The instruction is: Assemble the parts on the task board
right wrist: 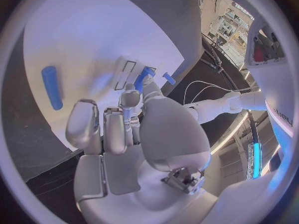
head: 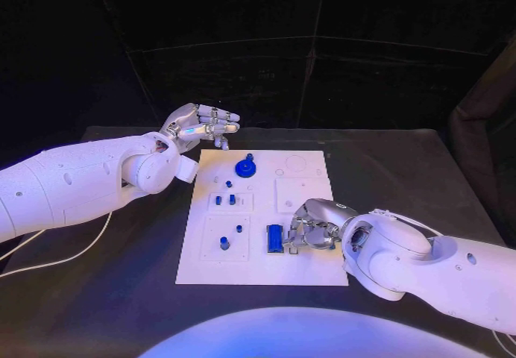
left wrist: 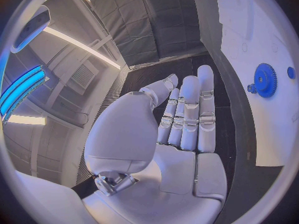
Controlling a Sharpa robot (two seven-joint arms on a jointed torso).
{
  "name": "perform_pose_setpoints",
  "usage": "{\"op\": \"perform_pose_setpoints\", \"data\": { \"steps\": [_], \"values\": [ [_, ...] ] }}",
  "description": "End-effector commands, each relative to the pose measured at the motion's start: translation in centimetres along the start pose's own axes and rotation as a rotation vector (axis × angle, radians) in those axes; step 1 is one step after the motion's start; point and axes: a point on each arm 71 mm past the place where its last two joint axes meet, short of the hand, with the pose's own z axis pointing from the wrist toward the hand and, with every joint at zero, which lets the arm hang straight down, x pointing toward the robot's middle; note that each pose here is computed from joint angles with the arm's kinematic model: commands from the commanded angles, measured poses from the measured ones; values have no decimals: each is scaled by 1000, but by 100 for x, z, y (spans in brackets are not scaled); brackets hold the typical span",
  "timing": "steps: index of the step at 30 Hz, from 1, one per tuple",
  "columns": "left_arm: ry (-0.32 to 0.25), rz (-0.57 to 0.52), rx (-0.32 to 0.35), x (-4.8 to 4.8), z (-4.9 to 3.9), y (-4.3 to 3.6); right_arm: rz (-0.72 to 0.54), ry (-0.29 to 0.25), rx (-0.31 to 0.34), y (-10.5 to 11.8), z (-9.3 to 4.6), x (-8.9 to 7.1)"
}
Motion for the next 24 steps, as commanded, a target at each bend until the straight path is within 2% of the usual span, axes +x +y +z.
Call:
{"op": "perform_pose_setpoints", "data": {
  "steps": [1, 6, 15, 19, 24],
  "values": [
    [5, -7, 5, 0, 0, -15, 52, -61, -52, -8, -52, -68],
    [4, -7, 5, -5, -6, -15, 83, -110, -52, -187, -213, -172],
    [10, -10, 7, 24, -8, -19, -2, -131, 82, -634, -494, -316],
    [14, -11, 8, 38, -7, -20, -52, -111, 153, -740, -530, -322],
    [16, -12, 8, 45, -7, -20, -104, -69, 215, -814, -487, -294]
  ]
}}
